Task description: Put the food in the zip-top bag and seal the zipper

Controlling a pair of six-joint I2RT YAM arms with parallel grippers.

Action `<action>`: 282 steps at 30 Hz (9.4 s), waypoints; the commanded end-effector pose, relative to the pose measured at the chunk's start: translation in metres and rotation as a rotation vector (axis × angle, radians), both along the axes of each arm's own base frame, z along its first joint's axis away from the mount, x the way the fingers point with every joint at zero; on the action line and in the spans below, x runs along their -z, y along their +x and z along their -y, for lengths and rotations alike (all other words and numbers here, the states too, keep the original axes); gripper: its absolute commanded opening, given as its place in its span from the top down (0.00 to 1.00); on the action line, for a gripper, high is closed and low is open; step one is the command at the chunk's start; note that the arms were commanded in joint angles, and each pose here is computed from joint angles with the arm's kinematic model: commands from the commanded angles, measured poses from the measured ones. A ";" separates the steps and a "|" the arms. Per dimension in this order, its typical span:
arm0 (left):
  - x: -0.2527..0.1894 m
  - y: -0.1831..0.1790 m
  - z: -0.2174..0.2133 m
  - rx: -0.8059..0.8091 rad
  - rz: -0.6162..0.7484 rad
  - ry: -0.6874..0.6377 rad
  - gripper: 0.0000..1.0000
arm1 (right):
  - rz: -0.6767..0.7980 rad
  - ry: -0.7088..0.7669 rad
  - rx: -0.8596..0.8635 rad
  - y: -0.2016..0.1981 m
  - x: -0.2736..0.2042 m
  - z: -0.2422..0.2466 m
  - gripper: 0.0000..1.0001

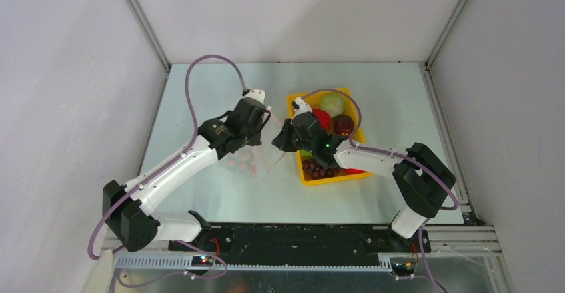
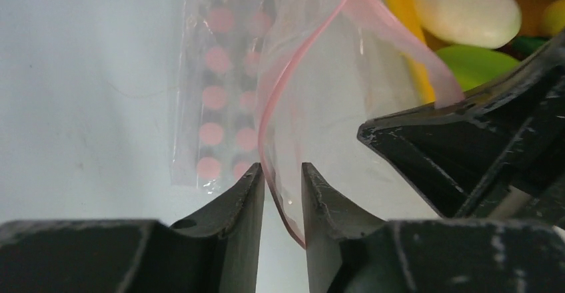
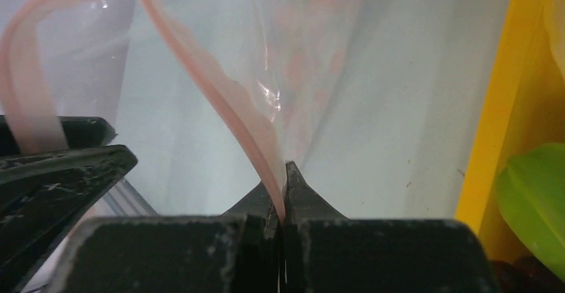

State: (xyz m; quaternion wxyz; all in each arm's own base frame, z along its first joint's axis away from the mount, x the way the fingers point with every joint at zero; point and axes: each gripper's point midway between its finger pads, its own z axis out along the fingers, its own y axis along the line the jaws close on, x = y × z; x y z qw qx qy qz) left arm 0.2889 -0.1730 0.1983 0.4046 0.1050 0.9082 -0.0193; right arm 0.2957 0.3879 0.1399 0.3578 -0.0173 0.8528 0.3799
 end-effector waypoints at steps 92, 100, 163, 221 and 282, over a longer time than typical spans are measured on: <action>0.022 0.003 0.035 -0.072 -0.089 -0.222 1.00 | -0.246 -0.529 0.545 -0.037 0.076 0.263 0.12; 0.021 0.000 0.037 -0.066 -0.098 -0.225 1.00 | -0.267 -0.512 0.526 -0.031 0.088 0.252 0.31; -0.020 -0.034 0.085 0.128 -0.128 -0.415 1.00 | 0.279 -0.053 0.205 -0.013 -0.105 0.083 0.43; -0.036 -0.025 0.079 0.074 -0.088 -0.437 1.00 | 0.258 -0.303 0.280 -0.038 -0.129 0.127 0.15; -0.009 -0.023 0.048 0.081 -0.164 -0.132 0.97 | -0.058 -0.097 0.126 -0.035 -0.078 0.109 1.00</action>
